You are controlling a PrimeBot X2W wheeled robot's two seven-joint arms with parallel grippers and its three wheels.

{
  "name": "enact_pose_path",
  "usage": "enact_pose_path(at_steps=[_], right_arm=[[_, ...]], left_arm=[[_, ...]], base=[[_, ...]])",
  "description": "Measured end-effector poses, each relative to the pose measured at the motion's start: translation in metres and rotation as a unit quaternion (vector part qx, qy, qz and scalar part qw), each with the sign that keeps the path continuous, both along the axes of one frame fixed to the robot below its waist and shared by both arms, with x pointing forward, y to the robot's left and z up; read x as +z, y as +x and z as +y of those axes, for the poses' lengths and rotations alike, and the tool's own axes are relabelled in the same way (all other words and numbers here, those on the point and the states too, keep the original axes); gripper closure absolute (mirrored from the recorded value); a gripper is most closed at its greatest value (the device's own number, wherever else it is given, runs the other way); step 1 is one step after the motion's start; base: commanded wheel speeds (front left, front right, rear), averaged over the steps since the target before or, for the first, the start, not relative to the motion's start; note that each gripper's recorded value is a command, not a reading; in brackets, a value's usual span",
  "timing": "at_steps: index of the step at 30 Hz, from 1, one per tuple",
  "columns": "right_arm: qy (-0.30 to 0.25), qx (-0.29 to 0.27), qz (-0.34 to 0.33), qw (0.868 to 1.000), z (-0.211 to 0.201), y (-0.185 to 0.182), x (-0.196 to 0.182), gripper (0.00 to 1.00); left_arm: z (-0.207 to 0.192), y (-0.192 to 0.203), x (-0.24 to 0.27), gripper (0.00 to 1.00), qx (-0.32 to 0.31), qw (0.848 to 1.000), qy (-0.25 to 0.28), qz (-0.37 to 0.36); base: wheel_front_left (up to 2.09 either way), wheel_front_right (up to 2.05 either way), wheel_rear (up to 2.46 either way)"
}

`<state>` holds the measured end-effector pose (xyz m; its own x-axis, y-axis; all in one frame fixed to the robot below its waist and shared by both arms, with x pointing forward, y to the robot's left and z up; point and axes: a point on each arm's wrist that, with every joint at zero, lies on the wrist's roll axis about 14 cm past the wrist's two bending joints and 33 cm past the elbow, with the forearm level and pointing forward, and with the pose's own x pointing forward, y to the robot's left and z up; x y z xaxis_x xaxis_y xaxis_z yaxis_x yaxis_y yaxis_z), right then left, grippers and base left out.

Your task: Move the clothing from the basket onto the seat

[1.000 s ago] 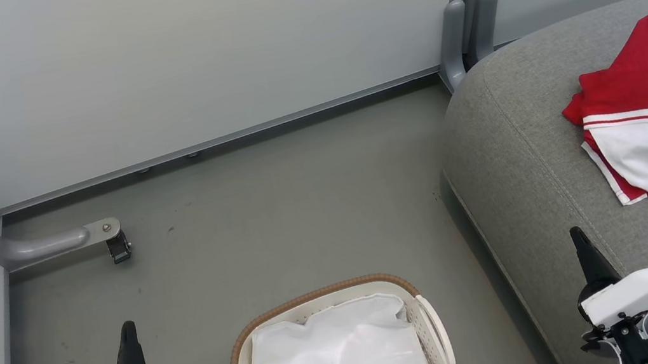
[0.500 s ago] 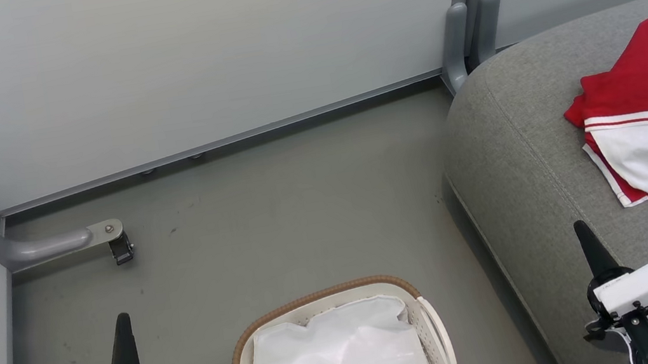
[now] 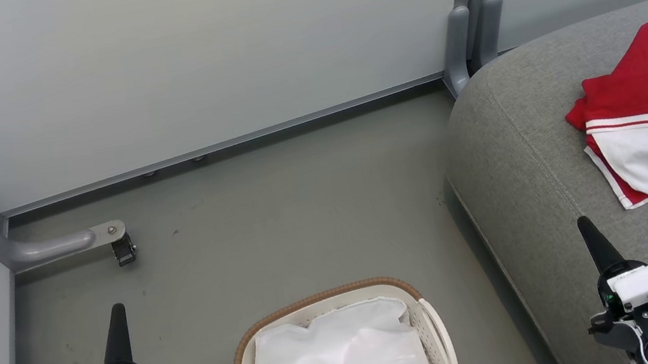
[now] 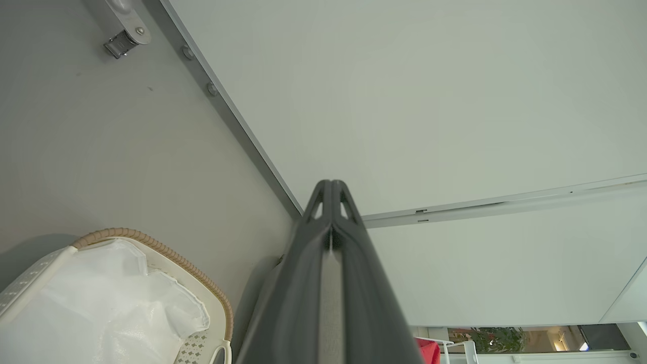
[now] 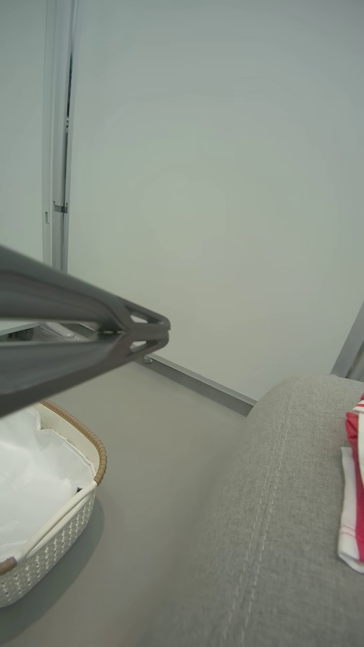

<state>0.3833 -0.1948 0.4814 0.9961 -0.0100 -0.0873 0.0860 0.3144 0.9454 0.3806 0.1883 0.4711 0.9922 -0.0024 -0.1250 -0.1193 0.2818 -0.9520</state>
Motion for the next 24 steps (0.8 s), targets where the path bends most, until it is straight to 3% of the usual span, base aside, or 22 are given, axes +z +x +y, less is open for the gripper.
enact_pose_path(at_steps=[24], right_arm=[[0.100,-0.003,-0.021,0.995,-0.003,0.002,0.013,1.00]], left_arm=[[0.007,0.003,0.017,1.00,0.009,0.995,-0.090,-0.029]], base=[[0.00,0.00,0.00]])
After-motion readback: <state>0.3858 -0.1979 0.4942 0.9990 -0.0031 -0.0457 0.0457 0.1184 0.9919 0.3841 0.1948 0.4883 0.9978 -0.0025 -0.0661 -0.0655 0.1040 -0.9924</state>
